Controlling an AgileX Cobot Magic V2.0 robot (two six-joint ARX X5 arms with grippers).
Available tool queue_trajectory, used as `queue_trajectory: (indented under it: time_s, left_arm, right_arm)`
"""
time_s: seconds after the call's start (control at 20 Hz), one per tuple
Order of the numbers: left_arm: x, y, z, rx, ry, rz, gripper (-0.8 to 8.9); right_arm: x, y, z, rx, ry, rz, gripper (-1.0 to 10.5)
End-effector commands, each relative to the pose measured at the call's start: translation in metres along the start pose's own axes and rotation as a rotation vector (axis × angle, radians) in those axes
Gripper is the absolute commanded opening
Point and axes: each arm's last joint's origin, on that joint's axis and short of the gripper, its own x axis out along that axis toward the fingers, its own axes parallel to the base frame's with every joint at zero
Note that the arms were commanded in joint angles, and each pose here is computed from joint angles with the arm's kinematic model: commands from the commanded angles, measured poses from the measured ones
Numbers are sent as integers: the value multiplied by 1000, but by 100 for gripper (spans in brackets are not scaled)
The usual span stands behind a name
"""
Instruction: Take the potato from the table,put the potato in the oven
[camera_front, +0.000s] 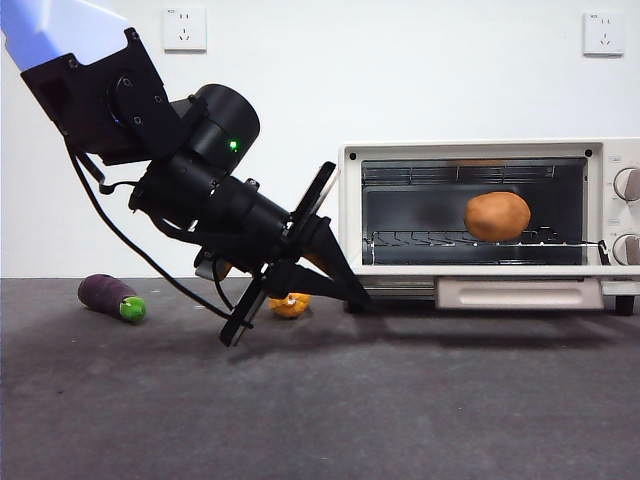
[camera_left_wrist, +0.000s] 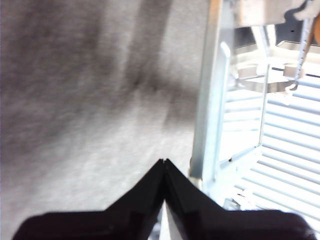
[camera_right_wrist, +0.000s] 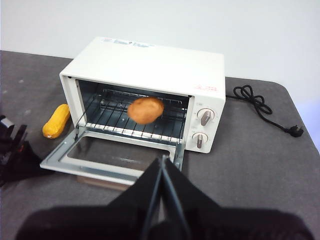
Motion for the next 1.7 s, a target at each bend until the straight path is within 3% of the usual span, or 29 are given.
queue_trajectory:
  time_s: [0.05, 0.45, 0.75, 1.1, 1.4, 1.7]
  left_arm:
    - [2, -18, 4, 43, 11, -66, -5]
    - [-6, -62, 20, 103, -45, -139, -5]
    - [-16, -63, 36, 64, -149, -141, -5]
    - [-30, -75, 52, 47, -210, -244, -5]
    - [-45, -117, 60, 171, -238, -337, -5]
    - [-51, -138, 56, 271, -122, -407, -5]
  right_arm:
    - [-2, 0, 0, -8, -2, 1, -12]
    - [-2, 0, -2, -11, 11, 2, -12]
    - [-2, 0, -1, -10, 9, 3, -12]
    - [-2, 0, 0, -5, -10, 1, -12]
    - [-2, 0, 0, 2, -9, 1, -12]
    - [0, 0, -1, -2, 17, 3, 2]
